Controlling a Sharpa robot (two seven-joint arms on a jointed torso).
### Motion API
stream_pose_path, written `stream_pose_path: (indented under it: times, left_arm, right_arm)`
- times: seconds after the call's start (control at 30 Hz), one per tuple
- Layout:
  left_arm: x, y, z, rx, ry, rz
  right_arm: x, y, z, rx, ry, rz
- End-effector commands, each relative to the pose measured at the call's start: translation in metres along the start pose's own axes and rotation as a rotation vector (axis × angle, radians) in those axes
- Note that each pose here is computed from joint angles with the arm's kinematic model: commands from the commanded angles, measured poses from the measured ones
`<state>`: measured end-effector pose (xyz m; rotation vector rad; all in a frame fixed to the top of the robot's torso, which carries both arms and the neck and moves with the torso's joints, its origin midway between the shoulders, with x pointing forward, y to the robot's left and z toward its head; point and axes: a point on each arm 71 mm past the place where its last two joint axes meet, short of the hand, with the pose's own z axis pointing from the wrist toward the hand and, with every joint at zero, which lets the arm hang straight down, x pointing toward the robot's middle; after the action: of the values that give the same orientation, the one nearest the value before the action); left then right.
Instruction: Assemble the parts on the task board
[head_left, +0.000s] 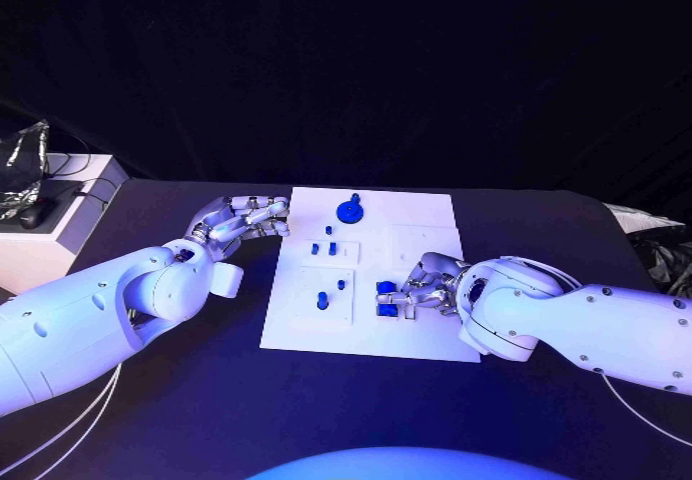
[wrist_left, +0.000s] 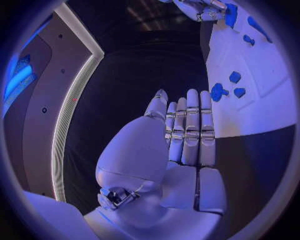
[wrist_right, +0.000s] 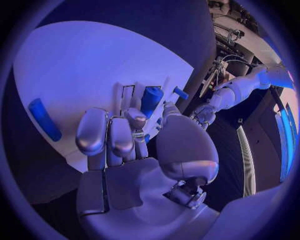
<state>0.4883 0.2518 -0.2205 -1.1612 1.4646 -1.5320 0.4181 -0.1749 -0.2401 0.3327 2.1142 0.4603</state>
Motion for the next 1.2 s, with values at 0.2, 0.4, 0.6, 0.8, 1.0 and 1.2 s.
stream_pose_path:
  times: [0.2, 0.4, 0.6, 0.8, 1.0, 1.2]
  left_arm:
    - [0.0019, 0.0000, -0.0001, 0.002, 0.018, -0.005]
    - [0.0023, 0.0003, 0.0000, 0.000, 0.019, -0.006]
    - [0.0018, 0.0006, -0.0001, -0.001, 0.018, -0.005]
    - [0.0019, 0.0008, 0.0000, -0.002, 0.018, -0.006]
    - [0.0022, 0.0009, 0.0001, -0.002, 0.019, -0.006]
    - [0.0021, 0.0009, 0.0000, -0.002, 0.019, -0.006]
  right_arm:
    - [-0.002, -0.002, -0.007, -0.073, 0.001, 0.049]
    - [-0.002, -0.006, -0.009, -0.076, 0.038, 0.052]
    - [-0.001, -0.008, -0.010, -0.079, 0.054, 0.049]
    - [-0.002, -0.009, -0.010, -0.074, 0.055, 0.046]
    - [-0.003, -0.010, -0.007, -0.055, 0.026, 0.038]
    - [-0.002, -0.008, -0.005, -0.042, 0.014, 0.039]
